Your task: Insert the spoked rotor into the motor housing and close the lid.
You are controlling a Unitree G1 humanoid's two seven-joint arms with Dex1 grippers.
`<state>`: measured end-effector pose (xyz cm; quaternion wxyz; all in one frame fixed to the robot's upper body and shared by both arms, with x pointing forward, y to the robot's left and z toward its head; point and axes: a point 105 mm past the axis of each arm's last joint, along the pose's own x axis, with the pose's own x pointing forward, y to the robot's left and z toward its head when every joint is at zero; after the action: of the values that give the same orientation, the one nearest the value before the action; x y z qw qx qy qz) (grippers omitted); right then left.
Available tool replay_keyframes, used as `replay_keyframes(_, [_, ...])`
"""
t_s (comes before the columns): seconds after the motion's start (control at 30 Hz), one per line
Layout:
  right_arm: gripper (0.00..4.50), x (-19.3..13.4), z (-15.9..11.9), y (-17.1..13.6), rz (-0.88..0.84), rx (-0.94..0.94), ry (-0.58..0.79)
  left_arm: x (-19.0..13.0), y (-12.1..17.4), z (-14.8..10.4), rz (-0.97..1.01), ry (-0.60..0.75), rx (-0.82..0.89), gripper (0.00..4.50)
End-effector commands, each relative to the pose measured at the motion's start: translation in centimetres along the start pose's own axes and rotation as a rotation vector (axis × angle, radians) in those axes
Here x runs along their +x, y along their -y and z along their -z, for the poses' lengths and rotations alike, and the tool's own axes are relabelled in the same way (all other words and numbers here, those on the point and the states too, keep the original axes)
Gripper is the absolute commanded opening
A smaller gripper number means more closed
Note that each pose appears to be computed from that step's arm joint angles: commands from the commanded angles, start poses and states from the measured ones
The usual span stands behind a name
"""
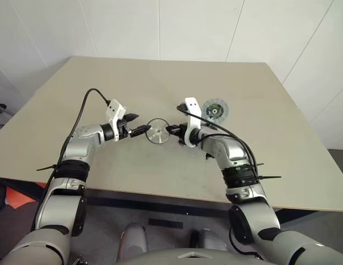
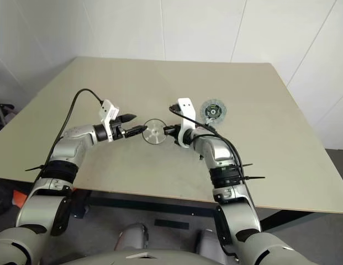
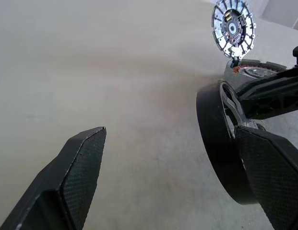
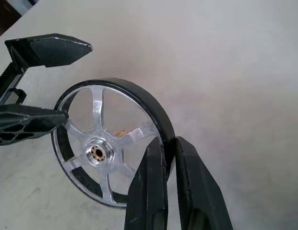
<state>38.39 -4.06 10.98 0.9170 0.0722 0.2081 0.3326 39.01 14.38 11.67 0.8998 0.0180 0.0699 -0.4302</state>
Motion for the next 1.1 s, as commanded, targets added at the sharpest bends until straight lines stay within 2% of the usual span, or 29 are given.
replay_keyframes(0.03, [0.02,-2.5,-6.9,-0.1,-0.001,-0.112,0.224,-0.7,-0.6,0.8,-0.034,-0.037,-0.003,4.50])
replay_keyframes(0.2, [0.02,-3.3,-8.0,0.3,0.022,-0.159,0.246,-0.7,-0.6,0.8,-0.034,-0.036,-0.004,4.50])
replay_keyframes(0.47, [0.02,-3.1,-7.4,0.8,0.038,-0.171,0.225,-0.5,-0.6,0.8,-0.032,-0.035,-0.007,4.50])
replay_keyframes(0.8, [0.02,0.2,-5.2,6.2,0.208,-0.198,0.122,-0.7,-0.9,-0.8,-0.034,0.040,-0.020,4.50])
replay_keyframes(0.93, [0.02,0.8,-5.1,6.8,0.216,-0.221,0.111,-0.9,-0.9,-0.5,-0.038,0.033,-0.020,4.50])
replay_keyframes(1.1, [0.02,1.4,-4.9,6.2,0.188,-0.231,0.107,-1.0,-0.8,-0.4,-0.043,0.033,-0.023,4.50])
